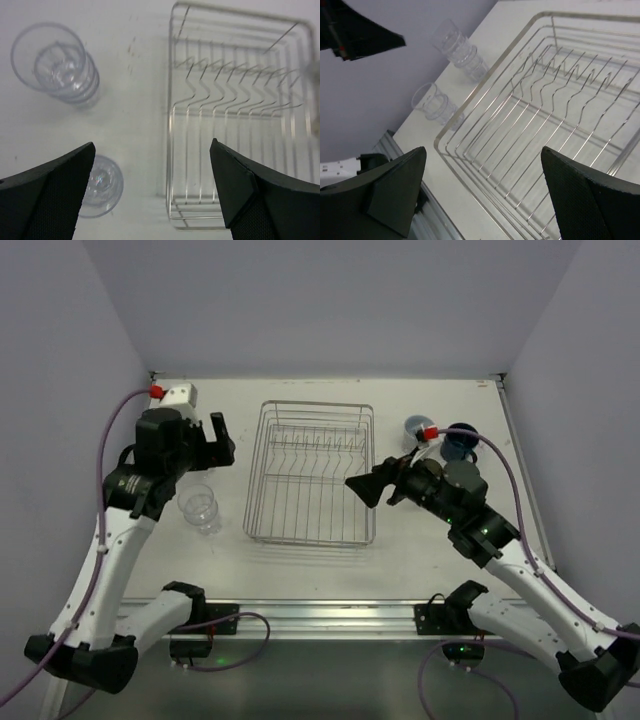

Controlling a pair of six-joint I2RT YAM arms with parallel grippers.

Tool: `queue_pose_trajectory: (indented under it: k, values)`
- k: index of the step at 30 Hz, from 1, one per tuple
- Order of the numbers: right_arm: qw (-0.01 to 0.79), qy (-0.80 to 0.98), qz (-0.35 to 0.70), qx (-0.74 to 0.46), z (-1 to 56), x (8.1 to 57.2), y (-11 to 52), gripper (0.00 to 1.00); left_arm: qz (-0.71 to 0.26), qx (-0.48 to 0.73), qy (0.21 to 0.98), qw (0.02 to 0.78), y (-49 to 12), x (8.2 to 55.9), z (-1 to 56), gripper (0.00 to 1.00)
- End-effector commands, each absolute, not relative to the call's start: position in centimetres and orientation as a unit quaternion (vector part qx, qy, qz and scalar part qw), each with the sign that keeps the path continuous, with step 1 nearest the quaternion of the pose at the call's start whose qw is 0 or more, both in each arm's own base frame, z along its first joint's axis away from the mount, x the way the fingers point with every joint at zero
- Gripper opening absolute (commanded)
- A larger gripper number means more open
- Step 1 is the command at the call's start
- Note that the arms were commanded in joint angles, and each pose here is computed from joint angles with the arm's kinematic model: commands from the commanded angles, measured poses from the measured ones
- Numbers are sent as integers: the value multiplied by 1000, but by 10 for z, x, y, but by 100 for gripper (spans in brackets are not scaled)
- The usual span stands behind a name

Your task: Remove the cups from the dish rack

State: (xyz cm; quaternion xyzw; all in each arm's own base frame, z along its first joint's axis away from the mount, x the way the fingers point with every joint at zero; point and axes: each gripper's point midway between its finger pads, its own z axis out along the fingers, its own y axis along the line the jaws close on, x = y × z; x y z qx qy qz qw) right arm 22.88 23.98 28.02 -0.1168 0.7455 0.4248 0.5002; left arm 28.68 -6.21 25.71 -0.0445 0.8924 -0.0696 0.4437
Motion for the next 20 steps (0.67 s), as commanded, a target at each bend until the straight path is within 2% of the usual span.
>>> queue_pose_trajectory:
  k: [1, 7, 10, 16, 20]
  values:
    - [584, 699, 407, -70, 334, 229, 208, 99, -151, -7, 783, 603, -80, 288, 370, 100]
    - [666, 637, 386, -33, 392, 189, 149, 99, -213, 43, 652, 726, -89, 246, 456, 100]
    - [698, 613, 371, -6, 411, 172, 119, 99, -233, 49, 612, 754, -90, 226, 475, 100]
    - [724, 594, 351, 8, 419, 163, 99, 99, -265, 44, 589, 762, -95, 216, 470, 100]
    - [715, 602, 355, 9, 418, 168, 105, 99, -274, 34, 615, 739, -100, 232, 444, 100]
